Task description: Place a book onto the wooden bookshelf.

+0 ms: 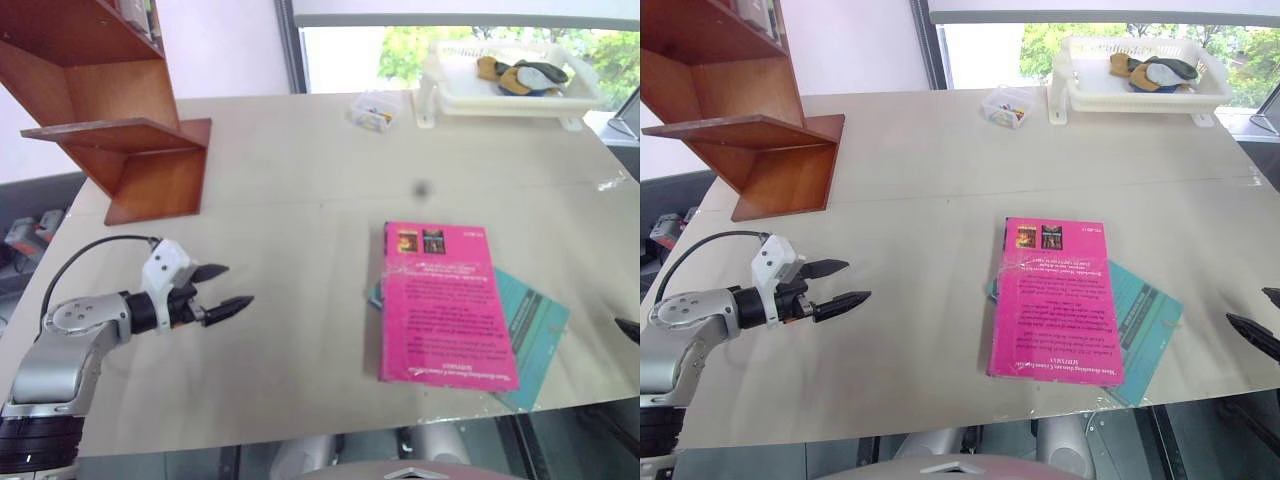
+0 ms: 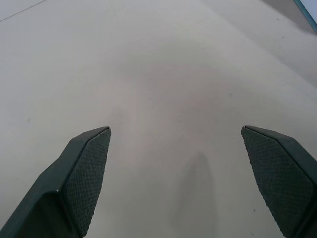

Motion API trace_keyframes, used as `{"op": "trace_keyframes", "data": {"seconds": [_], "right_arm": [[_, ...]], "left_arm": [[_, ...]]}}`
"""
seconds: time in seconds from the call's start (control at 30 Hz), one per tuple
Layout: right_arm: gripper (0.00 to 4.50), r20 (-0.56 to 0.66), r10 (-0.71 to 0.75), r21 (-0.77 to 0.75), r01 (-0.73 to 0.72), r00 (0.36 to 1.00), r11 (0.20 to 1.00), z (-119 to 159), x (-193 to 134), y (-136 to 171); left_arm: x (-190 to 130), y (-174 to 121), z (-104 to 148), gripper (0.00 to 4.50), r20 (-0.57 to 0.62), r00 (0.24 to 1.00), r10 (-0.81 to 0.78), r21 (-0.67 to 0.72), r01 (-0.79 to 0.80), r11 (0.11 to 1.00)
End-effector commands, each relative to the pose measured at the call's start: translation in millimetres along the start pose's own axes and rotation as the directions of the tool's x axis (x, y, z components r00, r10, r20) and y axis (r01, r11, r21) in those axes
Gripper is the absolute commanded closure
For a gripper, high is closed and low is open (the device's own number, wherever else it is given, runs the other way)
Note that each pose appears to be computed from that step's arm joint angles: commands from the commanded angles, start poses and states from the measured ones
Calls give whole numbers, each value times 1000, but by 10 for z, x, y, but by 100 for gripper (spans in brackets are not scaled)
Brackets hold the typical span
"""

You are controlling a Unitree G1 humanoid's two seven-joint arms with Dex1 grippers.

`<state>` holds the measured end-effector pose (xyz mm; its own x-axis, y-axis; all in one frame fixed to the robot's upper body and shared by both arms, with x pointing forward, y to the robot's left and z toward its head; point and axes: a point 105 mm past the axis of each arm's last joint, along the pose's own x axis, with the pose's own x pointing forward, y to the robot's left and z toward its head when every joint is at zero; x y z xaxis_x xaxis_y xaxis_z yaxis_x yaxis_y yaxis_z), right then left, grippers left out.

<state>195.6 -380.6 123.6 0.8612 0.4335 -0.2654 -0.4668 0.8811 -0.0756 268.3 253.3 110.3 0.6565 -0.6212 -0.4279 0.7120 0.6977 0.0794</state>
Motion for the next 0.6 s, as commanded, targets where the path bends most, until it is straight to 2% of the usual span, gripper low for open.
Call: {"op": "trace_keyframes", "data": {"seconds": [0.03, 0.6], "right_arm": [[0, 38, -30, -39, 31, 999, 999, 96, -47, -29], [0, 48, -28, -49, 30, 998, 998, 74, 104, -8]], "left_arm": [[-29, -13, 176, 4, 45, 999, -21, 48, 18, 999], [-87, 35, 258, 4, 65, 998, -9, 43, 7, 999]]}}
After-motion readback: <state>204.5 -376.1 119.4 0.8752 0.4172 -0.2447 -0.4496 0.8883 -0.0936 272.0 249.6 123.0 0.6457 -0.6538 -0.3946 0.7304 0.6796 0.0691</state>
